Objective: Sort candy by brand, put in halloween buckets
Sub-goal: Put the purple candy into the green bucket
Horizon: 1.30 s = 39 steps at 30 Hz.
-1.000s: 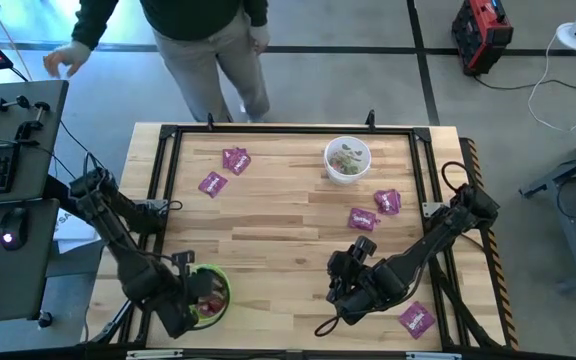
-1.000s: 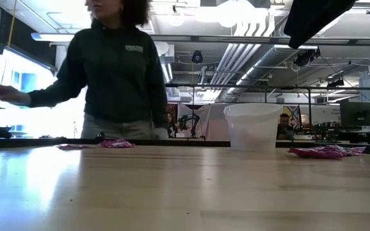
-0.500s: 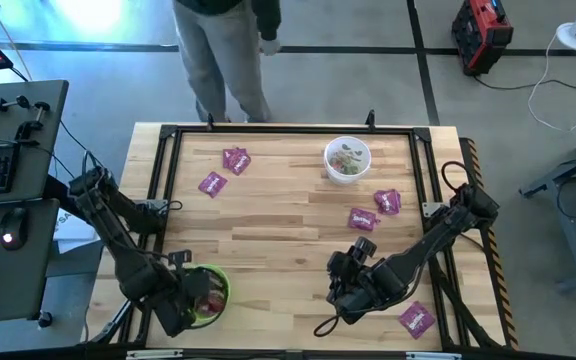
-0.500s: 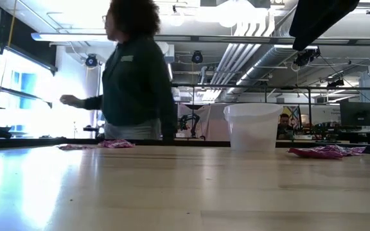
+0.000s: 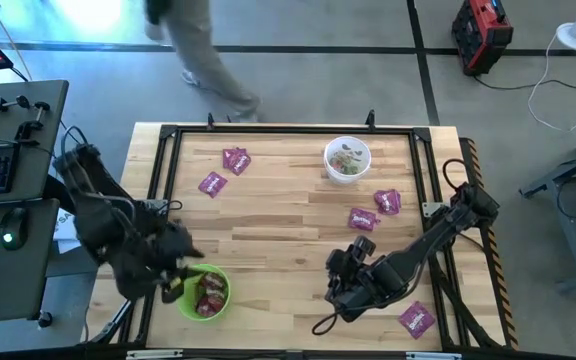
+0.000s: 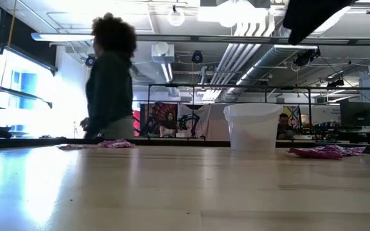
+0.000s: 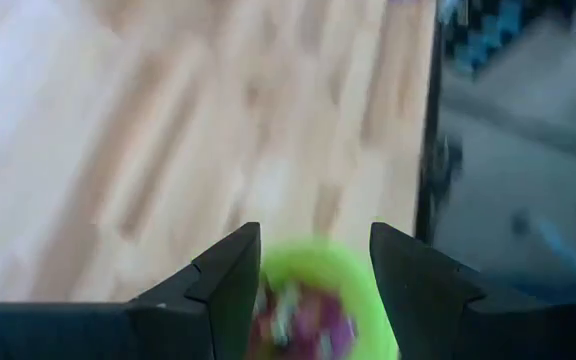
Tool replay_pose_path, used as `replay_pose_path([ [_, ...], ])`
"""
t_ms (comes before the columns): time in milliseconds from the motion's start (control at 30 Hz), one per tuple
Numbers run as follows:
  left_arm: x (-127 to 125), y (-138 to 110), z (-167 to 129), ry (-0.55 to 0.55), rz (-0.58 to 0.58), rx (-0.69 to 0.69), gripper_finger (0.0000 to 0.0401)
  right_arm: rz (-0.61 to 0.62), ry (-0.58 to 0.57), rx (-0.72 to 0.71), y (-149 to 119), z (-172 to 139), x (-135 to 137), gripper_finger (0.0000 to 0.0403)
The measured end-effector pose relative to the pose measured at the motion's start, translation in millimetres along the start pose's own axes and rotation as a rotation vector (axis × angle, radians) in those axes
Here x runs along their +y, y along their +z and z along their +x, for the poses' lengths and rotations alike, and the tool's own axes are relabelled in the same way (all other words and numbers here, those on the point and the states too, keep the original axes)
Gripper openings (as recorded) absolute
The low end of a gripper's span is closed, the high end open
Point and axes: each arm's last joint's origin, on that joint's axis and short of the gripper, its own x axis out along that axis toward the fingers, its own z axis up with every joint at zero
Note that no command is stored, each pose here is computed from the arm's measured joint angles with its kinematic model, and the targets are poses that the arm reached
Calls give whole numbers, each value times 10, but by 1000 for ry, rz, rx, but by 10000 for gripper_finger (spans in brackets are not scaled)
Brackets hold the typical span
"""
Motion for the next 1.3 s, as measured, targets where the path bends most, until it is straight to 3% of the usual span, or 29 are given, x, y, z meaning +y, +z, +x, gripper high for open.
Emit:
replay_pose_path([
  [67, 86, 54, -18, 22, -13, -97, 182, 9, 1, 0, 40, -21, -8, 263],
  [200, 207, 71, 176, 15, -28, -146, 182, 17, 15, 43, 92, -63, -28, 263],
  [467, 294, 70, 788, -278, -84, -205, 182, 142, -47, 123, -25, -270, -331, 263],
  [700, 461, 315, 826, -215, -55, -292, 182, 366, -1, 237, -364, -437, -838, 263],
  [867, 554, 431, 846, -149, -98, -359, 182, 688, -4, 203, -484, -188, -1258, 263],
  [1000, 559, 478, 854, -144, -125, -399, 182, 840, -75, 190, -500, 229, -1527, 263],
  [1133, 563, 495, 860, -108, -162, -437, 182, 915, -94, 178, -489, 647, -1737, 263],
  [1300, 572, 525, 846, -65, -196, -498, 182, 956, -189, 218, -481, 923, -2064, 263],
])
